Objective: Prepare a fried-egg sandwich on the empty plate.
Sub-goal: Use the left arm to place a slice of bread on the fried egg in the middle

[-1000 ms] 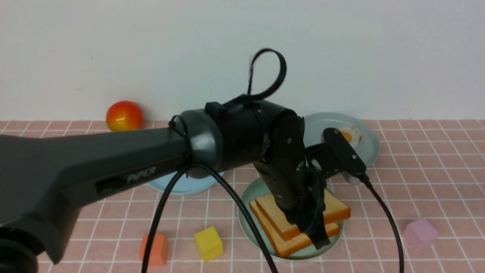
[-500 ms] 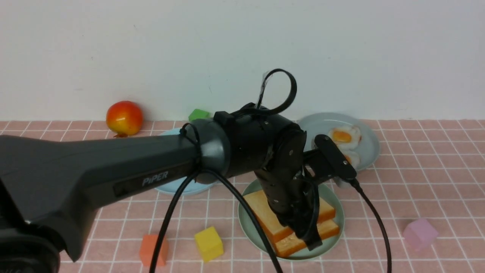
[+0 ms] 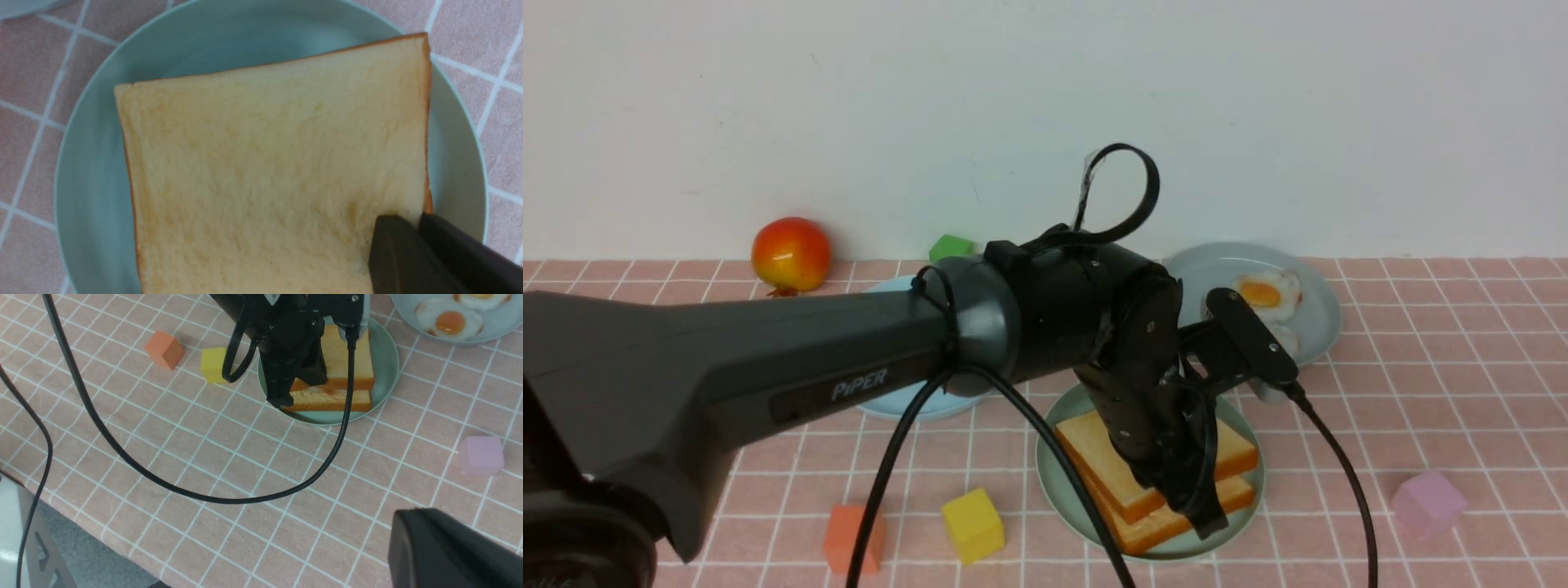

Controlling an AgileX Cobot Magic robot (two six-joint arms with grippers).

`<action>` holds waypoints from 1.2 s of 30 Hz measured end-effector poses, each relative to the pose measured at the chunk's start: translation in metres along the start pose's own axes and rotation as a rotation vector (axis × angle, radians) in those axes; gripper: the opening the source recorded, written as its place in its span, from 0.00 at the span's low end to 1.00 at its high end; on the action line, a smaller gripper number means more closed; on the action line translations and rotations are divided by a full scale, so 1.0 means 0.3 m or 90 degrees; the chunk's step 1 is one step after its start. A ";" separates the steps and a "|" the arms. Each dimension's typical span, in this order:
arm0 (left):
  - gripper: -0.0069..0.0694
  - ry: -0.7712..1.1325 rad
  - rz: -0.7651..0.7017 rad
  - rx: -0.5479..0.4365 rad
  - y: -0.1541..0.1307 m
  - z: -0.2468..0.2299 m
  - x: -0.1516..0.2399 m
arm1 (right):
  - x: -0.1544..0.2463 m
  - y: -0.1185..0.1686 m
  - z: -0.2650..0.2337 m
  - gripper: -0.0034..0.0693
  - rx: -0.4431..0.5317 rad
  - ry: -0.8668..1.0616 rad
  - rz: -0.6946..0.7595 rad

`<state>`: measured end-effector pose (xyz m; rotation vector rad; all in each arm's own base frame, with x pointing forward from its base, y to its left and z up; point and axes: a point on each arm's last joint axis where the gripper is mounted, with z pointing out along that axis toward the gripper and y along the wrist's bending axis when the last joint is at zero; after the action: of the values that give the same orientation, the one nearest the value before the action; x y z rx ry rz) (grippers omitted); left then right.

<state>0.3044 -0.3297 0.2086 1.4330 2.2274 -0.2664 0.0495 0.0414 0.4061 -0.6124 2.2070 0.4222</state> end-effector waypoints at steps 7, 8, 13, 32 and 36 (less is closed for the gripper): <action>0.15 0.016 0.001 0.006 -0.002 0.040 0.014 | 0.000 0.000 0.000 0.10 0.000 0.000 0.000; 0.15 0.017 0.001 0.006 -0.002 0.042 0.014 | 0.000 0.000 0.000 0.10 0.000 0.000 0.000; 0.18 0.017 0.001 0.006 -0.002 0.042 0.015 | 0.000 0.000 0.000 0.11 0.000 0.000 0.000; 0.52 -0.003 0.003 -0.001 0.000 -0.014 -0.004 | 0.000 0.000 0.000 0.12 0.000 0.000 0.000; 0.51 -0.039 0.000 -0.003 -0.005 -0.138 -0.032 | 0.000 0.000 0.000 0.12 0.000 0.000 0.000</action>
<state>0.2945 -0.3212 0.2491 1.4027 2.1783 -0.3004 0.0495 0.0414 0.4061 -0.6124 2.2070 0.4222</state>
